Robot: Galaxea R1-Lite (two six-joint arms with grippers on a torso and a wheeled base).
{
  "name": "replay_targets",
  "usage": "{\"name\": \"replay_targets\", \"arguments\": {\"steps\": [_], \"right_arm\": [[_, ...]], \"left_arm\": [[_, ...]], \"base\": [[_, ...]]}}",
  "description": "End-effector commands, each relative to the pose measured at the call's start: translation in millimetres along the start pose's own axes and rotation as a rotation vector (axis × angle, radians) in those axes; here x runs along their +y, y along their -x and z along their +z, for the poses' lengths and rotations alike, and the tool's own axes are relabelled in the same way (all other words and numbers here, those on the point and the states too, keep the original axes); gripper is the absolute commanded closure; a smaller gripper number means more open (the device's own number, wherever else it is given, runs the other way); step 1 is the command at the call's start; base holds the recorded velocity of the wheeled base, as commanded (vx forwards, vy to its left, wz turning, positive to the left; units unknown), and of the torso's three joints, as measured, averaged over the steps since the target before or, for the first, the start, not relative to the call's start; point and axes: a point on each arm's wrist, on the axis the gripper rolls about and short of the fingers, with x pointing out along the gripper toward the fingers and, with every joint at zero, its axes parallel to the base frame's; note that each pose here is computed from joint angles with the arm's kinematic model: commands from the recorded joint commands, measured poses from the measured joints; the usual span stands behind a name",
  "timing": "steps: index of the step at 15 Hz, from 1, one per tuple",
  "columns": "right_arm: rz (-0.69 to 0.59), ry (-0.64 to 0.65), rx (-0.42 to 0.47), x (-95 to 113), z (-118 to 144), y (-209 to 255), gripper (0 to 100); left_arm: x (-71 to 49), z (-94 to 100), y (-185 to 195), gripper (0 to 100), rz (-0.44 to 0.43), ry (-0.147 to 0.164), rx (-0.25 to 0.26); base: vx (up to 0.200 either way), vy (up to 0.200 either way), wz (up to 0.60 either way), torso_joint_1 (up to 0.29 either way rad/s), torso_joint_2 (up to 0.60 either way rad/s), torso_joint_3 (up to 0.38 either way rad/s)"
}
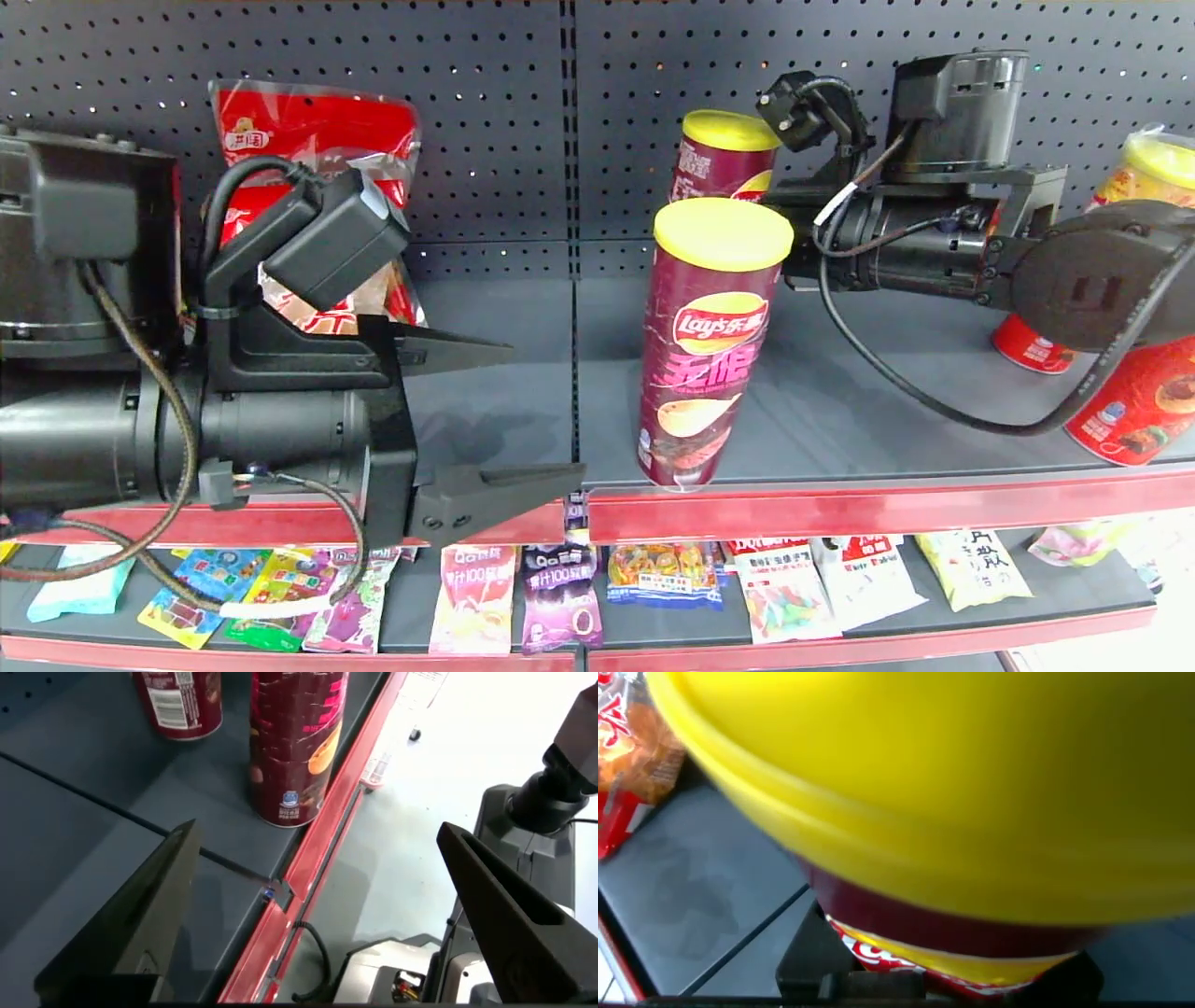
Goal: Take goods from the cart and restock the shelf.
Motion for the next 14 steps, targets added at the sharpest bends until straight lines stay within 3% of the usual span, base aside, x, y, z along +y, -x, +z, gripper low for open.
{"name": "replay_targets", "arguments": {"steps": [1, 3, 4, 11, 14], "right_arm": [[0.002, -0.002, 0.012, -1, -4, -5, 100], [0.004, -0.002, 0.017, 0, -6, -6, 100], [0.004, -0.003, 0.02, 0, -7, -7, 0], [0.001, -0.006, 0.02, 2, -5, 8, 0], [0.007, -0.015, 0.06, 9, -17, 32, 0]], "left_arm": [[-0.4, 0.6, 1, 0, 0.002, -0.002, -0.004], [-0.4, 0.6, 1, 0, 0.002, -0.002, -0.004], [-0.8, 0.2, 1, 0, 0.0, -0.002, -0.002], [-1.2, -1.7, 1, 0, -0.001, 0.0, 0.003], [-1.8, -2.7, 2, 0, 0.002, 0.002, 0.005]], "base": [[0.0, 0.0, 0.0, 0.0, 0.0, 0.0], [0.0, 0.0, 0.0, 0.0, 0.0, 0.0], [0.0, 0.0, 0.0, 0.0, 0.0, 0.0], [0.0, 0.0, 0.0, 0.0, 0.0, 0.0], [0.0, 0.0, 0.0, 0.0, 0.0, 0.0]]}}
